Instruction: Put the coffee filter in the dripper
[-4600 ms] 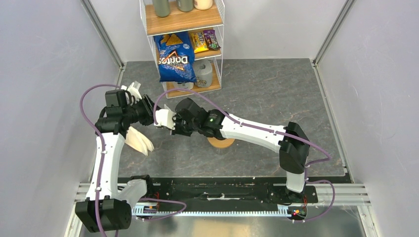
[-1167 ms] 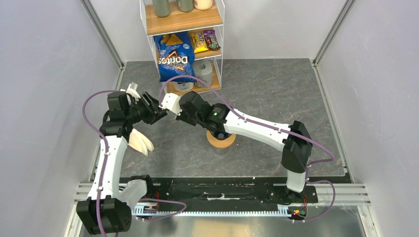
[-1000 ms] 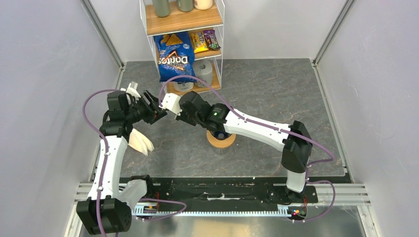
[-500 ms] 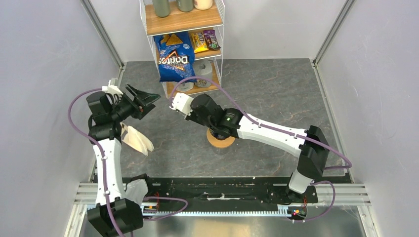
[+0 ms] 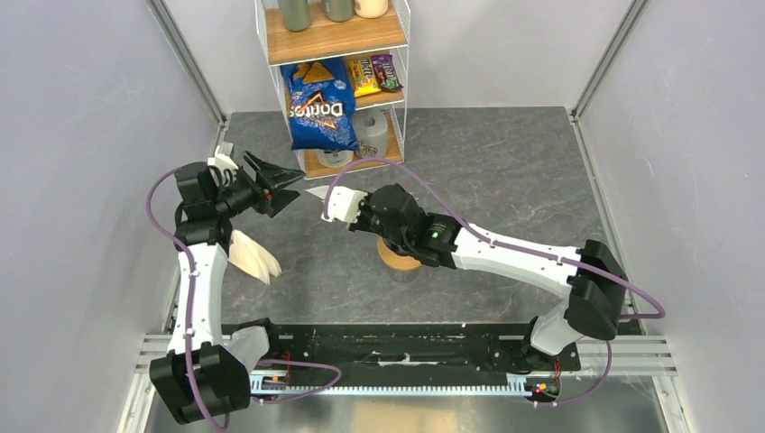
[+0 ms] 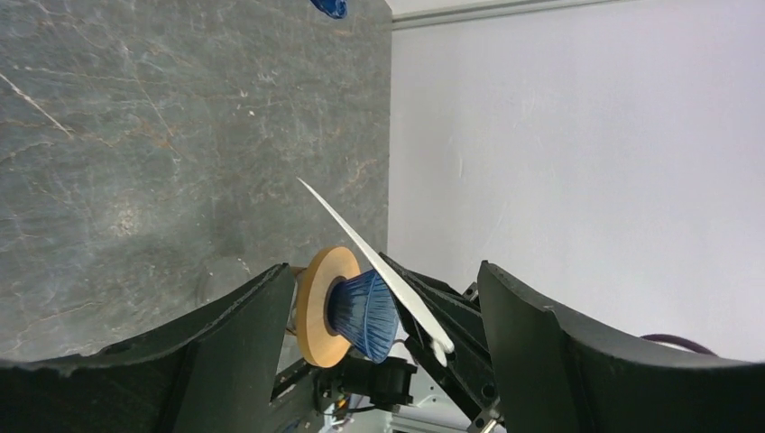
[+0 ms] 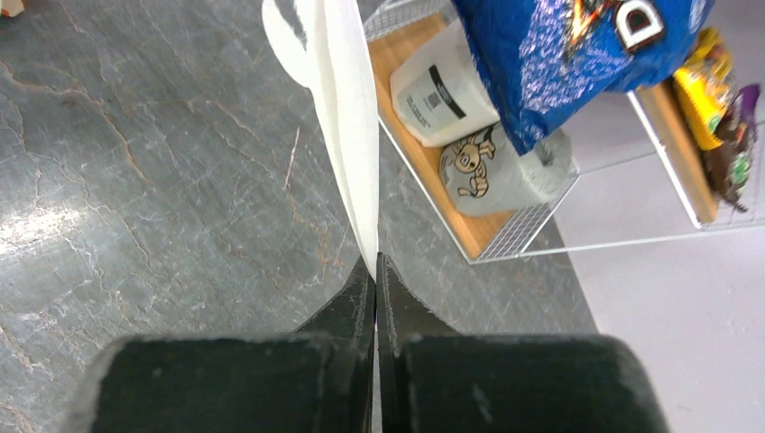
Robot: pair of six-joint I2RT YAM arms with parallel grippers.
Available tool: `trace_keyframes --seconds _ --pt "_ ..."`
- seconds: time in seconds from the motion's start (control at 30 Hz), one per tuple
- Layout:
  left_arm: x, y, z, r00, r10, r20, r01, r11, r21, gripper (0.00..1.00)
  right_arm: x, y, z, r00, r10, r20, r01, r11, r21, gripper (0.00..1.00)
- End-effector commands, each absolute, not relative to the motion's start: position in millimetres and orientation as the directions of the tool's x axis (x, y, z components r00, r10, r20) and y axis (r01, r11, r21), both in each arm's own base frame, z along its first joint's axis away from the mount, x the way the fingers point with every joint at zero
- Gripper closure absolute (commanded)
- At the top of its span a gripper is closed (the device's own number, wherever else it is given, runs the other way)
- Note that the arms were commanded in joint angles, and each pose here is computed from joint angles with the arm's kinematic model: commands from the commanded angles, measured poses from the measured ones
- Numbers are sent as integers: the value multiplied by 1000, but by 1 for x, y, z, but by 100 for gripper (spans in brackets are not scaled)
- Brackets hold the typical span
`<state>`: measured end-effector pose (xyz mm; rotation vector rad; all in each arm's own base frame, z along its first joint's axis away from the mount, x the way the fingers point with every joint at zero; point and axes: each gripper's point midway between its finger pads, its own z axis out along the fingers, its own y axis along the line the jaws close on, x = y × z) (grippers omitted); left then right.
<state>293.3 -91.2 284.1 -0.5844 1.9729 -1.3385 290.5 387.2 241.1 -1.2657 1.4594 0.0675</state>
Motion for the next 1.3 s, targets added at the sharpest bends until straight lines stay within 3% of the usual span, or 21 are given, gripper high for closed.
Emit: trace_keyframes --seconds 0.0,0.13,0.27,0.33,0.47,0.5,0.57,0.6,0.77,1.0,1.27 --pt "289 -107 294 -727 -642 -245 52 304 -951 18 280 399 287 390 -531 -752 -654 415 -632 100" --pt "281 -121 289 -757 -607 -243 57 309 -949 22 271 405 290 456 -518 -724 -633 382 -673 100" --pt "275 -128 289 -779 -582 -233 61 300 -952 35 265 407 291 503 -517 -692 -610 355 -708 100" --pt "273 -130 291 -787 -573 -230 66 293 -954 48 263 408 292 518 -517 -681 -597 351 -721 100" --pt "272 -131 294 -787 -566 -247 86 295 -952 93 259 404 293 510 -527 -680 -613 332 -717 100" --pt "273 -131 297 -785 -563 -258 100 296 -950 97 256 402 294 499 -528 -687 -630 322 -706 95" --pt "273 -131 304 -779 -551 -300 145 307 -941 98 246 395 297 460 -521 -719 -686 305 -660 70" --pt "273 -131 308 -776 -544 -320 166 313 -935 98 240 389 299 431 -517 -739 -726 287 -625 62" --pt "266 -136 335 -736 -462 -494 352 362 -863 98 198 339 322 165 -479 -862 -926 225 -302 6" --pt "220 -179 372 -570 -122 -812 749 328 -575 98 186 293 361 -185 -457 -870 -977 180 114 3" --pt "174 -217 369 -370 164 -915 922 187 -339 98 176 292 382 -141 -467 -873 -990 45 136 5"
